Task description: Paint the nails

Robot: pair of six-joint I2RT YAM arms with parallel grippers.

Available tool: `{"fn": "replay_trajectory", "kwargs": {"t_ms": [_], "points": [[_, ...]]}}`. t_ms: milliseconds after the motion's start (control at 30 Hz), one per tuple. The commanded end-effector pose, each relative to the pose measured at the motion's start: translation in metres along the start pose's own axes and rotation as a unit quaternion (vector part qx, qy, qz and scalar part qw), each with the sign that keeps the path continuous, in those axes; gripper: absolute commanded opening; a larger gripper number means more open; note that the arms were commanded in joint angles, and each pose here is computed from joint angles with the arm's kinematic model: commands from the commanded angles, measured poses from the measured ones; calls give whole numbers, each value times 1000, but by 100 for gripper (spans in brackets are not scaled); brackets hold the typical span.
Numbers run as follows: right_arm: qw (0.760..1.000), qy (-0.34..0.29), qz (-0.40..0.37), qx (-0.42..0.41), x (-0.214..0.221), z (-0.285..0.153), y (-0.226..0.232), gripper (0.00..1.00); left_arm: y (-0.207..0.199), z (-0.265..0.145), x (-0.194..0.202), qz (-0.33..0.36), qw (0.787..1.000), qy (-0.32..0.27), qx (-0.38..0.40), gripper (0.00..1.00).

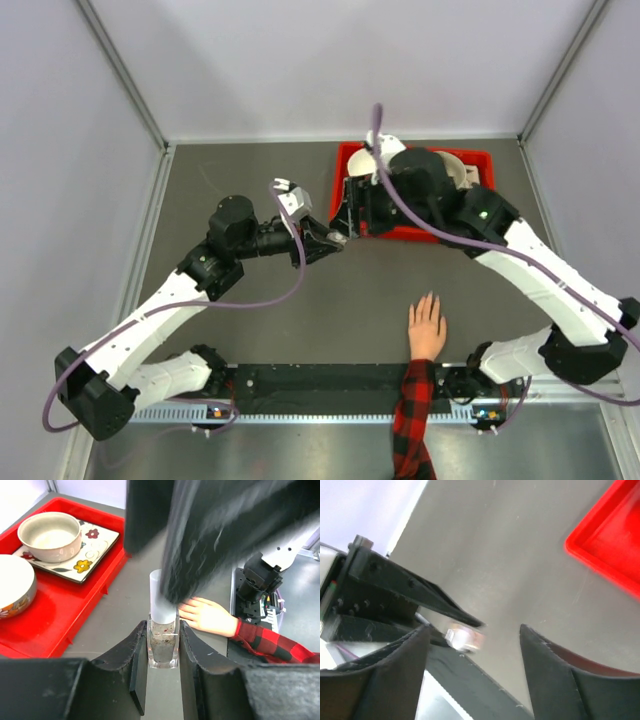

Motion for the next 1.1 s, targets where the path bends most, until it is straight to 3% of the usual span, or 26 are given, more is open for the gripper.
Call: {"fn": "replay_trajectory", "kwargs": {"t_ms": [0, 33, 133, 200, 267, 333, 467, 667, 900, 1000, 1033, 1067], "points": [[983, -43, -104, -143, -24, -47, -6, 73, -13, -3, -28, 46, 997, -43, 37, 0], [975, -41, -147, -162, -23, -49, -8, 73, -15, -2, -30, 42, 997, -43, 48, 0], [952, 1, -211, -224, -10, -50, -3, 59, -21, 1, -28, 29, 995, -36, 86, 0], [941, 18, -231, -246, -5, -47, -3, 45, -24, 1, -30, 28, 994, -35, 102, 0], [933, 20, -250, -257, -3, -42, -3, 41, -28, 0, -29, 26, 992, -32, 120, 0], [918, 37, -262, -296, 3, -42, 1, 42, -31, -1, -29, 24, 991, -30, 131, 0], [911, 68, -264, -309, 6, -34, 1, 49, -34, 0, -31, 19, 988, -26, 148, 0], [908, 70, -263, -317, 5, -28, 2, 41, -34, 1, -28, 13, 987, -22, 156, 0], [911, 56, -264, -311, 2, -29, 3, 40, -31, 3, -26, 11, 988, -18, 151, 0], [908, 67, -253, -326, 5, -28, 5, 21, -30, 3, -26, 12, 989, -18, 148, 0], [909, 69, -250, -326, 5, -27, 5, 5, -30, 4, -27, 12, 989, -19, 146, 0], [913, 71, -248, -316, 6, -24, 3, 0, -29, 4, -27, 12, 989, -19, 144, 0]]}}
Point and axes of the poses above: each gripper's point midway between its finger pads, its own z axis out along the fingers, its own y axis along the line the jaws close on, x = y × z, the point moved 6 cm from there along -z, back along the fingers, and after that the axes turned 2 degrees about -z, right-handed, at the moved point
